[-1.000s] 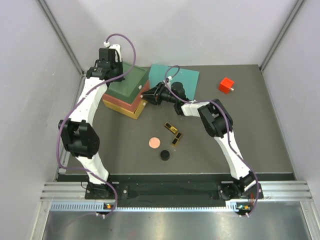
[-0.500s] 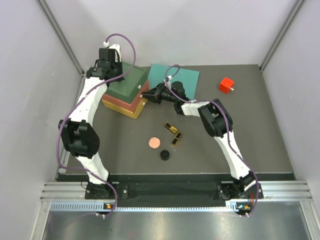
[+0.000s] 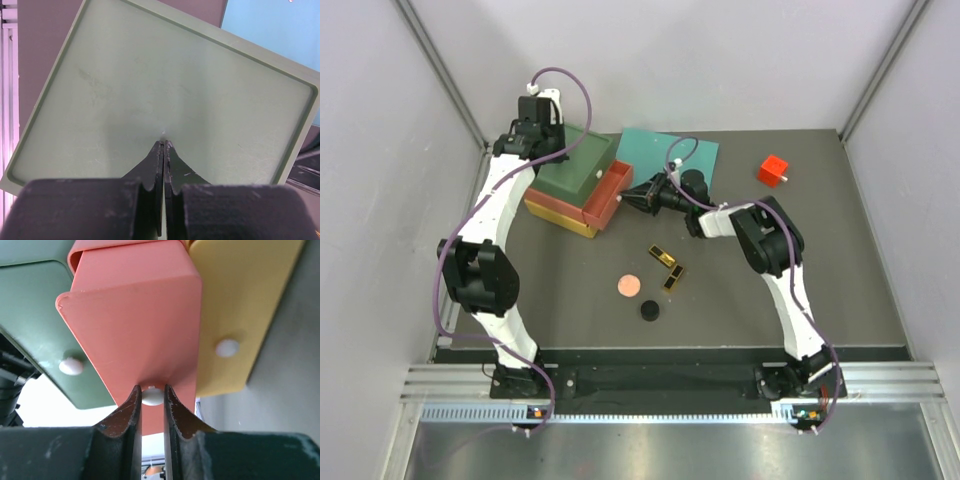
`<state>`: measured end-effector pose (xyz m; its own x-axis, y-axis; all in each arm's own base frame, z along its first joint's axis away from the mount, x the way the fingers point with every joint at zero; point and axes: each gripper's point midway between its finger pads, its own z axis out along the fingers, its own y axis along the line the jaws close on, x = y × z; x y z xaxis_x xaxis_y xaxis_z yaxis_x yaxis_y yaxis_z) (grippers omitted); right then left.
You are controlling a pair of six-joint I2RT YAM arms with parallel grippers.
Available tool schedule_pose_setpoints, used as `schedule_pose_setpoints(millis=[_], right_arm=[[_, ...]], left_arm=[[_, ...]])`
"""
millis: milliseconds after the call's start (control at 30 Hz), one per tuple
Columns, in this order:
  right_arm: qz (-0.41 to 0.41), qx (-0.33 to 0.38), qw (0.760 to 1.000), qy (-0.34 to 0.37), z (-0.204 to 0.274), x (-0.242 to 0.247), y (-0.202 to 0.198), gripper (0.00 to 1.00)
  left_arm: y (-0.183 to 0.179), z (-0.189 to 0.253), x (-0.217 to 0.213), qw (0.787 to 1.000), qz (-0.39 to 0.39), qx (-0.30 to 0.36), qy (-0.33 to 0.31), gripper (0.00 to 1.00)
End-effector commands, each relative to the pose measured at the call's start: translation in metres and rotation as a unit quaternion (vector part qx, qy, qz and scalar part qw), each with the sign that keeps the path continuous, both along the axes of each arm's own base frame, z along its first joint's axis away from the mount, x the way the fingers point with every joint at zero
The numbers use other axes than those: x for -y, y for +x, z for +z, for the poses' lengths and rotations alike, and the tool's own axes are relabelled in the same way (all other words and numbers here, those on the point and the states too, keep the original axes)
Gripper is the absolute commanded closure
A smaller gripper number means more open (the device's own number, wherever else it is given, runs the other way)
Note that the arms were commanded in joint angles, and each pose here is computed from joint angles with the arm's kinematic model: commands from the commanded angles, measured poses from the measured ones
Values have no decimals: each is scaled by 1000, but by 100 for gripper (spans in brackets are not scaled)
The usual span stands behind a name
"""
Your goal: Organize the makeup
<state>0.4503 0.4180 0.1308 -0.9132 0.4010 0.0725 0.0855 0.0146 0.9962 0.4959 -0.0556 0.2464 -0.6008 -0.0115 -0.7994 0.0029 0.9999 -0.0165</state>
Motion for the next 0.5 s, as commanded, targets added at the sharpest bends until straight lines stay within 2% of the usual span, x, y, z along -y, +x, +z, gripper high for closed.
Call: schedule_pose_setpoints(millis=[0,467], right_arm=[[-12,48,999,11,38,27,-1,100],[-4,60,998,-30,31,53,-24,100]], left_arm=[[-18,-53,-11,995,13,-93,22,100],[-18,-53,-11,995,15,-92,22,100]])
